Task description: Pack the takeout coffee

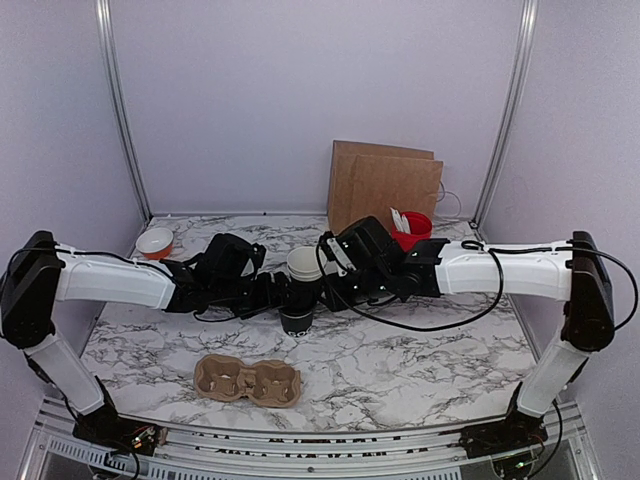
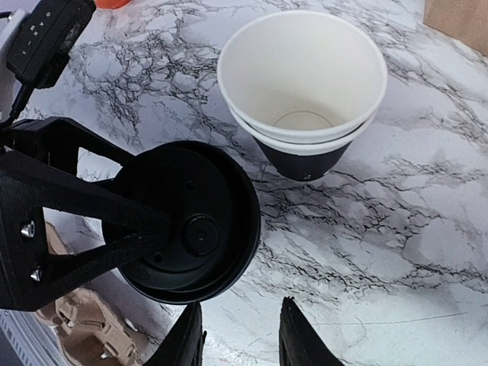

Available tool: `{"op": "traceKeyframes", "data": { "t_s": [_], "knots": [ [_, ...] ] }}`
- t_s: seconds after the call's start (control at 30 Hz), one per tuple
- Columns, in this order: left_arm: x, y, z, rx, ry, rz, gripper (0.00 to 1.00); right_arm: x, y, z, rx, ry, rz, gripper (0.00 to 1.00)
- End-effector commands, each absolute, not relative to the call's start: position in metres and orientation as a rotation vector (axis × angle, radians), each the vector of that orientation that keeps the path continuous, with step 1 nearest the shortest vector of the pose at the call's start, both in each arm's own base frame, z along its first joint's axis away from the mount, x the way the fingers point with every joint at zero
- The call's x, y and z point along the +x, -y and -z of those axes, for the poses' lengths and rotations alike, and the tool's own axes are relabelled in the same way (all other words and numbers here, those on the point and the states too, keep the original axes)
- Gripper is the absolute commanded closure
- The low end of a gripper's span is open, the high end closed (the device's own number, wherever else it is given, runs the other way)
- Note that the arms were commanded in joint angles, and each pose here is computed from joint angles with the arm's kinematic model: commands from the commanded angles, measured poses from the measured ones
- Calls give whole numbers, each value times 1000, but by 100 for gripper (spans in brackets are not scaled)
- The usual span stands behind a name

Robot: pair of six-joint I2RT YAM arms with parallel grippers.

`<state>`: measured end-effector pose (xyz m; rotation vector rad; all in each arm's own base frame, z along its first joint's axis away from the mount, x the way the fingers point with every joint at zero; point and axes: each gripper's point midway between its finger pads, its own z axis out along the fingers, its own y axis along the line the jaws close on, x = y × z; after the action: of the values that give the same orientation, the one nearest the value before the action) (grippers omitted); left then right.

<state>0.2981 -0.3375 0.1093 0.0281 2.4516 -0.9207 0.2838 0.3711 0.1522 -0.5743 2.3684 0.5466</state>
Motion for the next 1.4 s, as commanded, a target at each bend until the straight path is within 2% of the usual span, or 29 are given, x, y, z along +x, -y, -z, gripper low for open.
{"op": "traceKeyframes", "data": {
  "t_s": [0.0,0.9,1.37],
  "knots": [
    [294,338,-93,33,-2498,887,13,288,-385,-153,-559,-2346,-629,66],
    [286,331,-75,-3,-2536,862,13,287,-377,-111,-442,-2401,-683,67],
    [285,327,-71,-20,-2541,853,13,289,-385,-138,-443,-2318,-744,68]
  ]
}}
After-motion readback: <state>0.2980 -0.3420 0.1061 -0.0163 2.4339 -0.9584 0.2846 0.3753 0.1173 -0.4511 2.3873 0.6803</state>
